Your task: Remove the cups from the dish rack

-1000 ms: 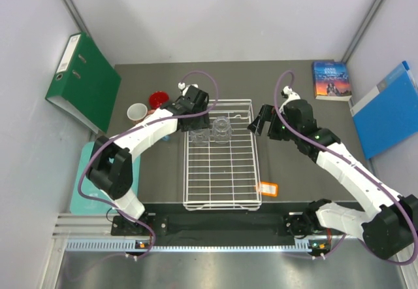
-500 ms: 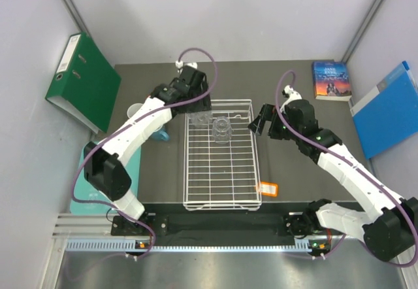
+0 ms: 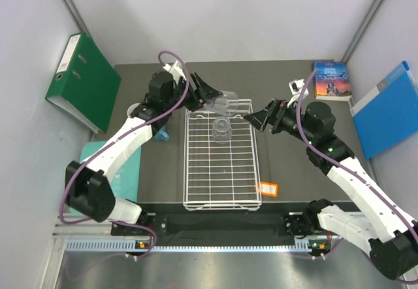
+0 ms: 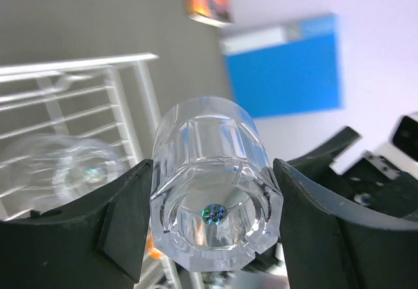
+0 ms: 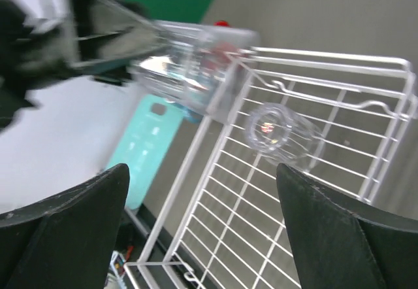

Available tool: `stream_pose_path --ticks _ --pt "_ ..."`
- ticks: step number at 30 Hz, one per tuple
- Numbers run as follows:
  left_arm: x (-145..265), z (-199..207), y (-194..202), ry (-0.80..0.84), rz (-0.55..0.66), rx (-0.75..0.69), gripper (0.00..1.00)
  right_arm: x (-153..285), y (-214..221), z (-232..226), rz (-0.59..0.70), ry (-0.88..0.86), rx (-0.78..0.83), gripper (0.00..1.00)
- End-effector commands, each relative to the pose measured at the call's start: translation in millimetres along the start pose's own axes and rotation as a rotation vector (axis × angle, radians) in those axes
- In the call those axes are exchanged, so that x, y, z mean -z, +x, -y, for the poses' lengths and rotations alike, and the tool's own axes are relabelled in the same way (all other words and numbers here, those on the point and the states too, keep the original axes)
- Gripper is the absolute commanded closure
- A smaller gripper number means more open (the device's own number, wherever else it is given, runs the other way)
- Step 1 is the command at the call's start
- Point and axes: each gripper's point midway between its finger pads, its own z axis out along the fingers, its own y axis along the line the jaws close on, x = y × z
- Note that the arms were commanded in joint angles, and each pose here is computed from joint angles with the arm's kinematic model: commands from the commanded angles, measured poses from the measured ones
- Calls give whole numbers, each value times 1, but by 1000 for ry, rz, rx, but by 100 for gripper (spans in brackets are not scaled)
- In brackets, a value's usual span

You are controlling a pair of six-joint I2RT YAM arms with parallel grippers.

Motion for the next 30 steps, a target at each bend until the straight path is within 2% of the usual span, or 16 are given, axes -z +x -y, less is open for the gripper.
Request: stream_pose_path --ticks 1,6,17,23,26,27,29,30 --pt "18 94 -3 474 -45 1 100 9 -21 -41 74 -197 30 10" --pt "18 97 0 526 -61 47 100 8 -20 -55 60 -282 28 22" --pt "16 111 24 575 -120 69 100 -8 -35 -66 87 -340 14 23" --pt "11 114 42 582 -161 73 100 -19 -39 -70 88 -370 -5 28" --pt "7 114 50 582 -182 78 100 -22 -35 -71 66 -380 -16 49" --pt "5 113 52 582 -187 78 100 -23 -34 -71 63 -381 -17 65" --pt "2 111 55 575 -194 79 100 -23 -29 -69 49 -373 -29 83" --pt "2 111 55 571 -194 77 100 -22 -28 -67 45 -366 -32 100"
